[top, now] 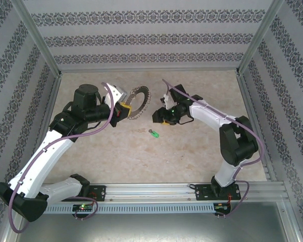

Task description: Put the keys on the keyring

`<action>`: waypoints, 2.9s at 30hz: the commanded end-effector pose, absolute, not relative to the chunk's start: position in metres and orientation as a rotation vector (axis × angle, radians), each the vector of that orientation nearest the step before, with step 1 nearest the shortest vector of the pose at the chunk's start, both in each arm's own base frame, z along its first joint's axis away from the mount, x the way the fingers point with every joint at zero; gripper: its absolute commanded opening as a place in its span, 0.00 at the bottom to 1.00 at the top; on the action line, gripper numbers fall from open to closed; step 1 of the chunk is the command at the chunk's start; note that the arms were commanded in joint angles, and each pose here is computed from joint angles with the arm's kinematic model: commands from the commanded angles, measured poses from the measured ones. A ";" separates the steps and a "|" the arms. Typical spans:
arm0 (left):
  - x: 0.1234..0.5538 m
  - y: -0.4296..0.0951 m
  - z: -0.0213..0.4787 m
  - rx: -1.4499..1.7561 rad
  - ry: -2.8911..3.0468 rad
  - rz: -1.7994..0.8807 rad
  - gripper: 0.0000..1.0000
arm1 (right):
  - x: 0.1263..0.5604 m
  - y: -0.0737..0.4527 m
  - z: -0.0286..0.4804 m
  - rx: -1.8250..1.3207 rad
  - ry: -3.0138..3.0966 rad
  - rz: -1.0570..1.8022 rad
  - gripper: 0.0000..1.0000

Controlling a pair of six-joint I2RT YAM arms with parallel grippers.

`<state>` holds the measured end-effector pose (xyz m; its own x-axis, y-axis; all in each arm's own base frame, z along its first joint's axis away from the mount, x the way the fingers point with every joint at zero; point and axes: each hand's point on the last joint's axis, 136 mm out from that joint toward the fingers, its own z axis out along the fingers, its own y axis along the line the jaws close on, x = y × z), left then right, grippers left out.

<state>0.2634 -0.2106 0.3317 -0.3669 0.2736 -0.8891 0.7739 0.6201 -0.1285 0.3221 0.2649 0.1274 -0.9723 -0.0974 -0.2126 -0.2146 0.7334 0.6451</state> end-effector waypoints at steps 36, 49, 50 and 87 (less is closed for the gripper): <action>0.258 -0.211 0.321 0.917 1.938 -0.680 0.00 | 0.267 0.363 0.363 -0.942 2.012 1.515 0.37; 0.259 -0.207 0.312 0.942 1.958 -0.633 0.00 | 0.298 0.363 0.365 -0.831 2.069 1.511 0.17; 0.259 -0.207 0.312 0.941 1.958 -0.633 0.00 | 0.297 0.364 0.367 -0.839 2.059 1.519 0.13; 0.267 -0.211 0.314 0.921 1.958 -0.644 0.00 | 0.300 0.314 0.359 -0.700 1.970 1.475 0.41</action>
<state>0.2692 -0.2029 0.2979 -0.4206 0.3707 -0.8281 0.7678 0.6316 -0.1073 0.2868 0.3240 0.3517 -0.7147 -0.1318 -0.6869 -0.6969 0.2183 0.6832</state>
